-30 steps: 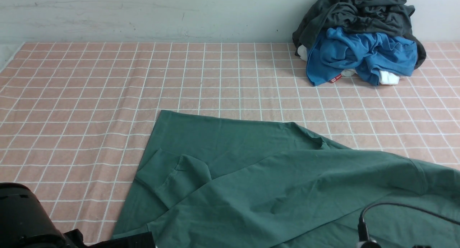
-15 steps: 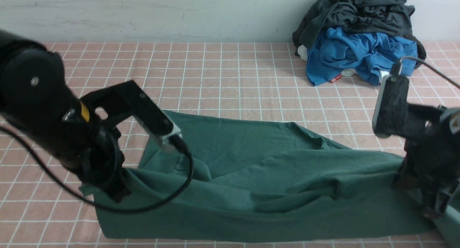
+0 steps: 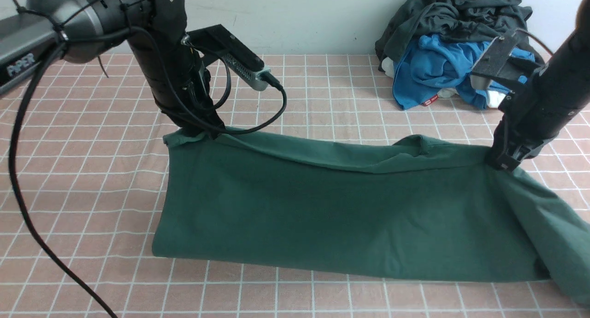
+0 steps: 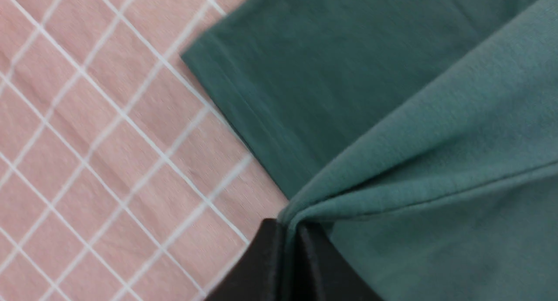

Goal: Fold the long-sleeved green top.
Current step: Use both arms to drag the lower edge of the fabric forward and fold it over the upper edge, then use the right arm to clamp the right edge of the fabric

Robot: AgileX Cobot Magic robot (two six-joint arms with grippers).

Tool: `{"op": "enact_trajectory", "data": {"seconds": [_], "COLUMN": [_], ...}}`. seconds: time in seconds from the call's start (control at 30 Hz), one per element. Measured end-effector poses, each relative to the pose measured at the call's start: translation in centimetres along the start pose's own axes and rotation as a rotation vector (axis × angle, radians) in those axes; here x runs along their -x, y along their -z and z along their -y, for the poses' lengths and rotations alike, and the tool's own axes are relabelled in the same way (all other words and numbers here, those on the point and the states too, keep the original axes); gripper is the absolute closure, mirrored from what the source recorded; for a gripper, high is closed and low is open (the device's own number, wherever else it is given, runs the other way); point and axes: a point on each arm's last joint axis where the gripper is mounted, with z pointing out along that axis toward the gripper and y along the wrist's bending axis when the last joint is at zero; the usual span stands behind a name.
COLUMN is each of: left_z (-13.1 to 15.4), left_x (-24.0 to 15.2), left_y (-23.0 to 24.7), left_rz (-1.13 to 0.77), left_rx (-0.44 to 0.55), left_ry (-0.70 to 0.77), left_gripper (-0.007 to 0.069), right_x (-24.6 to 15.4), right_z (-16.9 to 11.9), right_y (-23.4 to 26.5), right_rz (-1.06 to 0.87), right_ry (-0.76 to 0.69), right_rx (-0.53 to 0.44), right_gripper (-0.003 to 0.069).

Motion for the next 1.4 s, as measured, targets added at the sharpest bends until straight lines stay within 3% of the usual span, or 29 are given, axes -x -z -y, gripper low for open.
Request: {"op": "enact_trajectory", "data": {"seconds": [0.23,0.33,0.47,0.57,0.67,0.73,0.9,0.93,1.03,1.2,1.4], "left_z": [-2.0,-2.9,-3.3,-3.4,-3.5,-3.5,-3.0,-2.4,-1.6,-0.8,-0.9], "left_x": [0.5,0.0,-0.2,-0.1,0.1,0.1,0.1,0.2,0.8,1.2,1.3], "left_y": [-4.4,-6.6,-7.9,-8.4,-8.2,-7.8,-7.0,-6.9,-6.8,-6.5,-4.5], "left_rz": [-0.039,-0.053,-0.051,-0.033,-0.031,-0.051,-0.101,-0.113,-0.102,-0.091,-0.059], "left_rx": [-0.006,-0.003,0.001,0.005,0.004,-0.006,-0.061,-0.09,-0.121,-0.148,-0.141], "left_ry": [0.032,0.052,0.062,0.104,0.155,0.185,0.221,0.223,0.218,0.209,0.211], "left_gripper": [0.0603,0.0559,0.0477,0.0344,0.0274,0.0257,0.0284,0.0328,0.0424,0.0592,0.0629], "right_x": [1.6,2.1,2.5,2.7,2.7,2.7,3.3,4.2,6.3,8.4,8.7], "right_z": [2.0,2.9,3.6,4.5,5.1,5.0,2.6,0.9,-2.3,-4.9,-4.0], "right_y": [-3.1,-4.6,-5.5,-5.6,-5.2,-4.9,-4.7,-5.2,-6.2,-9.3,-12.4], "right_rz": [0.028,0.044,0.076,0.127,0.134,0.111,0.039,0.038,0.056,0.064,0.084], "right_ry": [-0.002,-0.02,-0.056,-0.171,-0.293,-0.374,-0.419,-0.392,-0.296,-0.191,-0.252], "right_rx": [-0.039,-0.071,-0.113,-0.201,-0.247,-0.228,-0.087,-0.002,0.105,0.123,0.023], "right_gripper": [0.0628,0.0579,0.0499,0.0383,0.0335,0.0323,0.0347,0.0376,0.0434,0.0526,0.0582]}}
